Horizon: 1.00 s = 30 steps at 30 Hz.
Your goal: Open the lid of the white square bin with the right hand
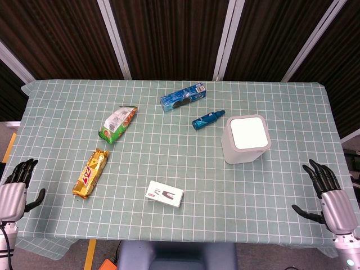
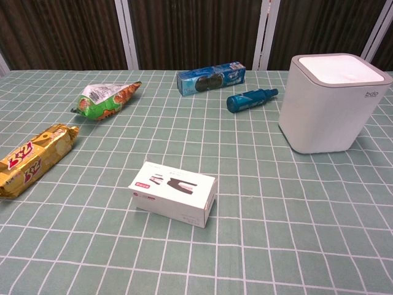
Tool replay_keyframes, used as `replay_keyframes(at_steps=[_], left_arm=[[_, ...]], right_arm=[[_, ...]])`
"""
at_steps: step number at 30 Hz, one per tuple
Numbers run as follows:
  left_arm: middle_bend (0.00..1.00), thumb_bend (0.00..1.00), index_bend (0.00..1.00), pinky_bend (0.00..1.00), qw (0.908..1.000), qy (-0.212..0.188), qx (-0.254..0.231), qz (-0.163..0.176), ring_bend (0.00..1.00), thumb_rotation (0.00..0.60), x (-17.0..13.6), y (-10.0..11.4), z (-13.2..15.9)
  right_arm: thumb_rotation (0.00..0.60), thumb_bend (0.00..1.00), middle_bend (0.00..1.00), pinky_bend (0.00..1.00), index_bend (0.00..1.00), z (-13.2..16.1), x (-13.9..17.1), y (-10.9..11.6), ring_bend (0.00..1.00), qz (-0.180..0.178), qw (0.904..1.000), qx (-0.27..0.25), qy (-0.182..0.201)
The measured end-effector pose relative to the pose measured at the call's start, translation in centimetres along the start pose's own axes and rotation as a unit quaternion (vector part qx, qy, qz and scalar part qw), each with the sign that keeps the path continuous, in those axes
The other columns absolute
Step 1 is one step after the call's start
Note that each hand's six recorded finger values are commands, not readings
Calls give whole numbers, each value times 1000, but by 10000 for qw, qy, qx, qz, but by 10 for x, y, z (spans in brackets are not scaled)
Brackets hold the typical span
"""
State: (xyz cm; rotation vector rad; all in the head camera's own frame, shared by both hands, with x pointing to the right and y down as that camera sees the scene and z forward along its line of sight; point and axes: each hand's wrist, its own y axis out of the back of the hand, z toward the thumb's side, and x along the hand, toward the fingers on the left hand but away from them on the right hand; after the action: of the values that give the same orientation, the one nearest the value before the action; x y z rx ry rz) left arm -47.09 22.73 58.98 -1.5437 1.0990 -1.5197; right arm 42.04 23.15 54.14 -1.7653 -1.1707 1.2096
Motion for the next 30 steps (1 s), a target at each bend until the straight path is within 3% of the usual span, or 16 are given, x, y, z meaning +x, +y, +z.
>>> replay_keyframes(at_steps=[7,10,11,14,16,18,22,25,30], left_arm=[[59,396,74,266,10000,-2,-5,-23,64,600,0,0,1],[60,396,76,266,10000,0,-62,-4,64,600,0,2,1],[60,397,77,266,10000,4,-73,-1,65,600,-1,3,0],[61,399,78,267,9999,25,-141,11,65,600,-2,6,-1],[64,399,78,267,9998,43,-164,55,64,600,-5,10,-3],[66,399,78,267,9997,75,-175,129,65,600,-6,15,-5],[68,399,78,267,9994,180,-236,186,65,600,-8,20,-10],[68,400,78,267,9994,208,-250,147,64,600,-8,21,-11],[70,400,78,267,9994,214,-266,80,65,600,-9,20,-11]], right_arm=[[600,79,0,145,0,-1,-2,-2,1,-21,10000,-7,-28],[600,79,78,147,0,-1,-3,-2,109,-45,10000,36,-55],[600,79,135,171,0,-1,-3,-2,161,-48,9999,58,-70],[600,79,343,407,0,-5,-3,-1,379,3,9997,179,-142],[600,93,428,512,0,-6,-5,3,494,97,9995,241,-188],[600,171,520,598,0,-7,-7,7,596,198,9990,320,-225],[600,421,683,700,0,-5,-18,16,738,371,9959,778,-288],[600,504,712,714,0,0,-31,19,758,501,9913,1162,-361],[600,521,714,714,0,8,-59,15,759,935,9856,1311,-521]])
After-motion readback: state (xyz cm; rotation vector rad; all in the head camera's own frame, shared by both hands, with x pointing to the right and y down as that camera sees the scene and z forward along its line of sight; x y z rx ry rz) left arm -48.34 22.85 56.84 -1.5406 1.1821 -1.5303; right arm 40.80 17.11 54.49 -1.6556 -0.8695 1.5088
